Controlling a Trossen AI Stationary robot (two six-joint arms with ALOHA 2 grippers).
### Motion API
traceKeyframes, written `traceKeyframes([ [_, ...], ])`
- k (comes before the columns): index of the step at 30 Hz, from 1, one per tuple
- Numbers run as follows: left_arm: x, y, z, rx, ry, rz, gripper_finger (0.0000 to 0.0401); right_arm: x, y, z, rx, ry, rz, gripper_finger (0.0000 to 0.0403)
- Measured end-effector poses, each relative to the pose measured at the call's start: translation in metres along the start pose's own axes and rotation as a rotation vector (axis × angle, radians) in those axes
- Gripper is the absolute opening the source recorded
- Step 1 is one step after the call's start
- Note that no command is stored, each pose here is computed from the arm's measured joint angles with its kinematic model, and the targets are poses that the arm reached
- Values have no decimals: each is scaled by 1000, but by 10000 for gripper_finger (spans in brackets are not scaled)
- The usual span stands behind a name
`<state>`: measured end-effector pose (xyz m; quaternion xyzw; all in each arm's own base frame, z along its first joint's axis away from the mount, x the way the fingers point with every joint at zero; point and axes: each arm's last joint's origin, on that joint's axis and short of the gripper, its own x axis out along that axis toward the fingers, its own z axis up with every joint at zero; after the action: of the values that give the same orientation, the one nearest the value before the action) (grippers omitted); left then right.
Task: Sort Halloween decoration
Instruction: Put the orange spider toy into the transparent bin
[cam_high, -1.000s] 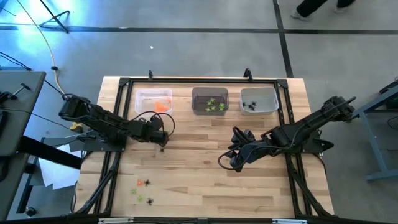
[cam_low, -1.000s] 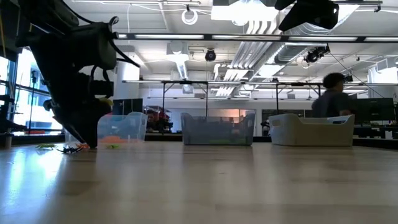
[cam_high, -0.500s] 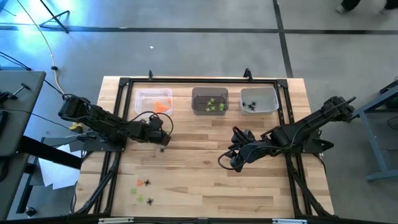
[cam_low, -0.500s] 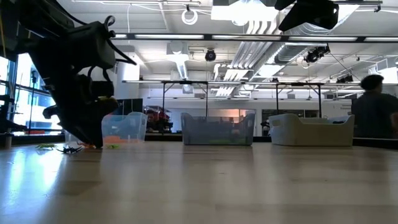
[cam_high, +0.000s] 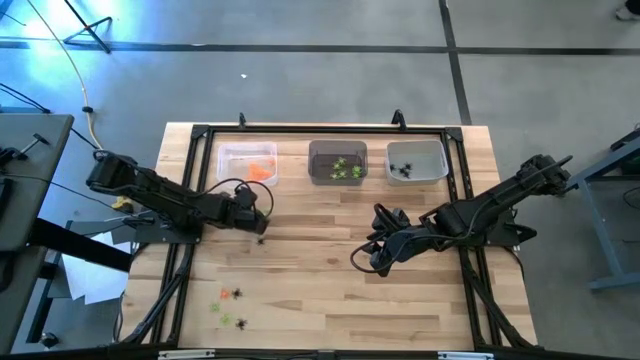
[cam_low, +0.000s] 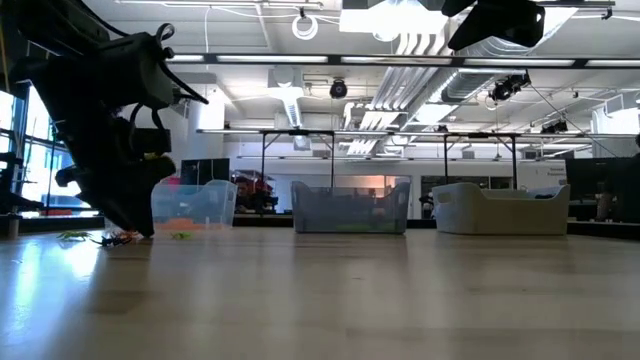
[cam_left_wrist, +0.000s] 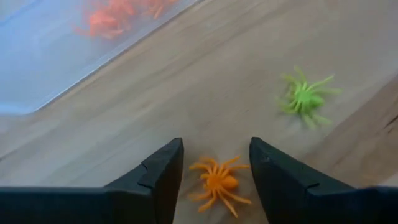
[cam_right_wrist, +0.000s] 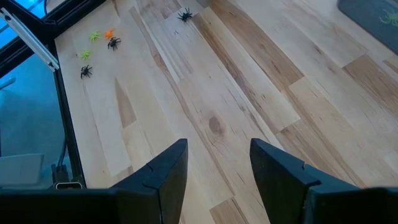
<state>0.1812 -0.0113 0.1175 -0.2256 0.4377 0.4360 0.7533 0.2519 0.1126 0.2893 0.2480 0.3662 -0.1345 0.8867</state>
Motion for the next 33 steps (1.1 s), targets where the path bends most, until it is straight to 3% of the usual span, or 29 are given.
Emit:
traceKeyframes([
  [6, -6, 3, -1, 0, 81, -42, 190, 0, 0, 0, 0, 0, 0, 171],
  [15, 1, 0, -3, -5, 102, -6, 170, 0, 0, 0, 2, -3, 3, 171],
  [33, 4, -2, -3, 29, 76, 6, 17, 0, 0, 0, 2, -4, 4, 171],
])
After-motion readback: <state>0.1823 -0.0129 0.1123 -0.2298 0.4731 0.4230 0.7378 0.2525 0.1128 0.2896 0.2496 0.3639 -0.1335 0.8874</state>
